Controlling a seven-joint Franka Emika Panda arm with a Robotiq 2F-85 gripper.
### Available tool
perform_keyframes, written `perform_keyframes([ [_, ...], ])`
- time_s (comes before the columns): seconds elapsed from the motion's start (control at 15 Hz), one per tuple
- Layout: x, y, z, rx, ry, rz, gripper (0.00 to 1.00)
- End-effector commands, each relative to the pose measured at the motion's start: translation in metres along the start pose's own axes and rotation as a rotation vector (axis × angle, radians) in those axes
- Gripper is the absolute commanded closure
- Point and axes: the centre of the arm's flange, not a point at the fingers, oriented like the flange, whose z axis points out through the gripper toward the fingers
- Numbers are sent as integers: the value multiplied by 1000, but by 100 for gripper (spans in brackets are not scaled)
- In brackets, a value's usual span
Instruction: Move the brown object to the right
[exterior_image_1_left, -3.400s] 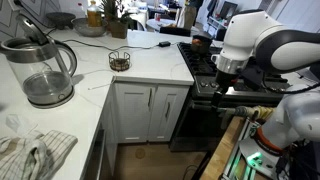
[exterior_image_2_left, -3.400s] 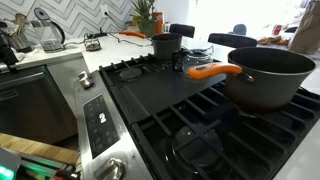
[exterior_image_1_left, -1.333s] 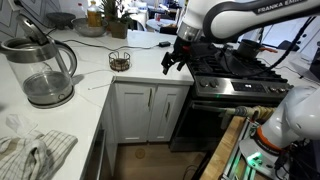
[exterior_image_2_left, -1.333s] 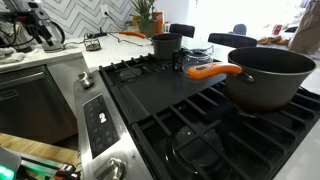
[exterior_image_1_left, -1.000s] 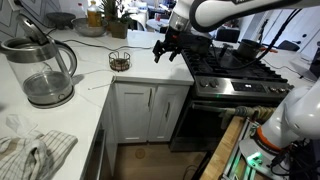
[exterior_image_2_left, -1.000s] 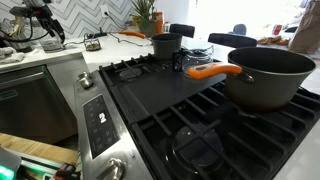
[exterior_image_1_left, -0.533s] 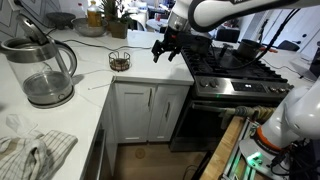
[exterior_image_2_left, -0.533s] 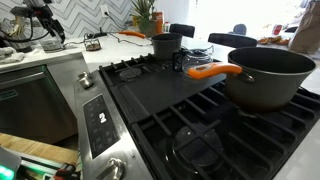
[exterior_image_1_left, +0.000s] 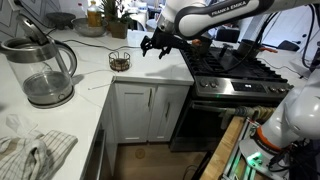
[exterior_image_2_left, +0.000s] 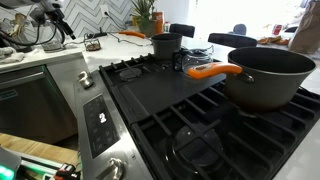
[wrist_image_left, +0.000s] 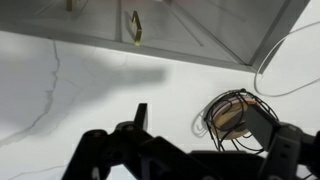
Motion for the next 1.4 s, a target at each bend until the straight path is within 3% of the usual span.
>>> perform_keyframes([
  [0.0,31,-20,33,-17,41,128,0],
  [0.4,60,-38,65,4,47,249,0],
  [0.87,81,-61,101,-6,92,289,4],
  [1.0,84,-66,110,-3,103,278,16],
  [1.07,85,-67,113,-1,109,272,29],
  [1.33,89,-71,120,-5,135,258,61],
])
